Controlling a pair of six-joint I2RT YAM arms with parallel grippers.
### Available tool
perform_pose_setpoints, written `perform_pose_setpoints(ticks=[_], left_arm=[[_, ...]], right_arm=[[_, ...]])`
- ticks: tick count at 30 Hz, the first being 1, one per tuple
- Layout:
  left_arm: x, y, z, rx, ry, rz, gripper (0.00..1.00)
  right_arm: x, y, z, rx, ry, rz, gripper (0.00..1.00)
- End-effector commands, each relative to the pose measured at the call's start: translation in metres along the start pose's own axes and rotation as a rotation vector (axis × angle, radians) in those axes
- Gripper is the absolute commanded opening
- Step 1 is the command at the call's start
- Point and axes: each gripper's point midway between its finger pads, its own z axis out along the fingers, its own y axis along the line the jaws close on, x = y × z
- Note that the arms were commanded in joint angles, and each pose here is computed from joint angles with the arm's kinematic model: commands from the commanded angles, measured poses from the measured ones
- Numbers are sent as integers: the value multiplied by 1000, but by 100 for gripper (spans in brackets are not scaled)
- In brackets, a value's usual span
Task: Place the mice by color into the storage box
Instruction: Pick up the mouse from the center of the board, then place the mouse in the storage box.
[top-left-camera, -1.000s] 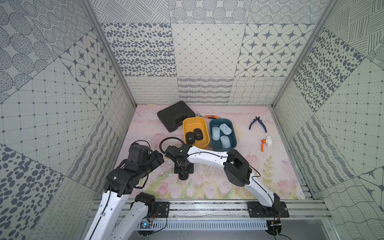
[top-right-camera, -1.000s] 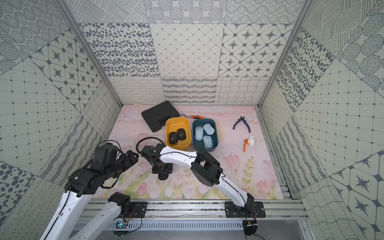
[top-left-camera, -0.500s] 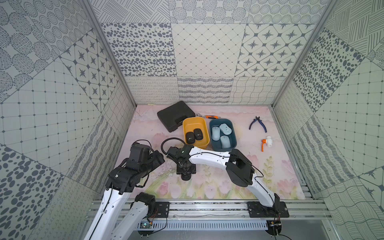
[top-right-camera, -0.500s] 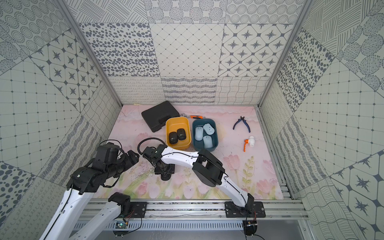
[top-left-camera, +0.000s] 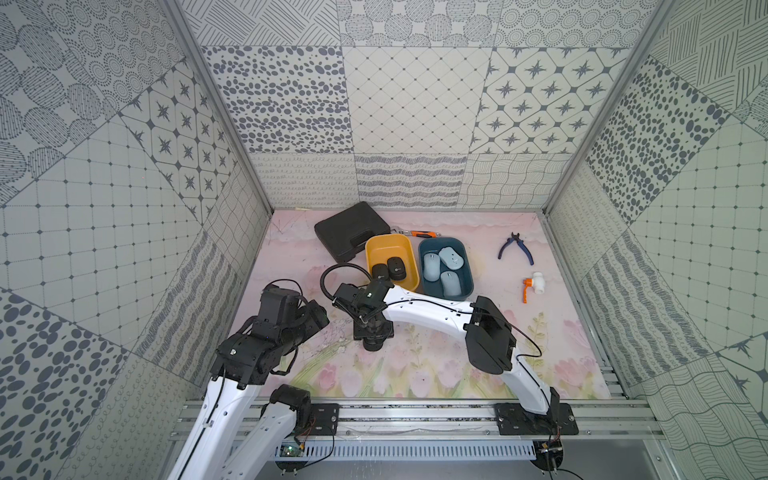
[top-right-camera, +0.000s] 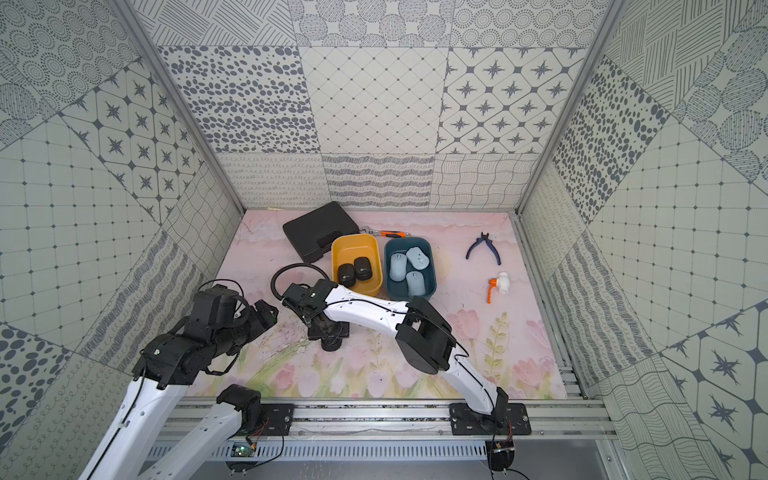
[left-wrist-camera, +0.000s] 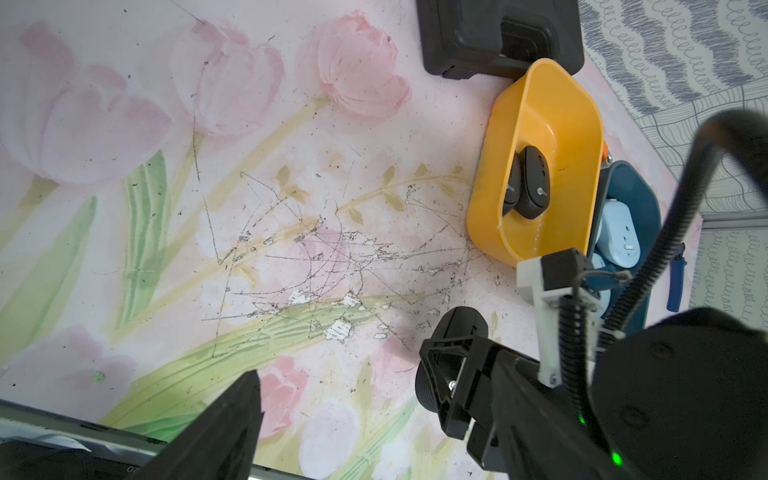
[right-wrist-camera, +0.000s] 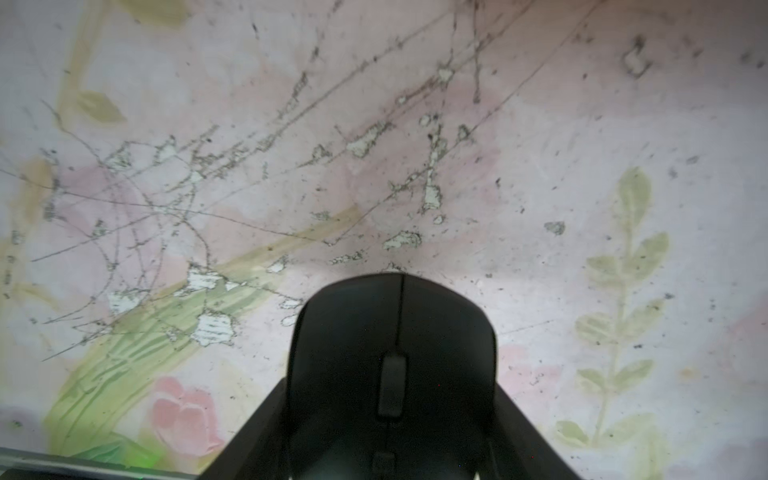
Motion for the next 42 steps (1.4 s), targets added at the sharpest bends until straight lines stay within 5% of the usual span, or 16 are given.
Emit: perform_pose_setpoints(ticks=[1, 16, 34, 42], left_arm=[[-7, -8, -3, 28, -23, 4, 90], [-11, -10, 0, 2, -13, -9, 90], [-15, -18, 12, -14, 16, -34, 90], [-10, -16, 21, -34, 45, -17, 90]], right_arm=[[-22, -7, -36, -15, -67, -9, 43], [-125, -38, -77, -65, -159, -34, 44], [-218, -62, 7, -166, -146, -54, 45], [-225, -51, 25, -284, -112, -104, 71]])
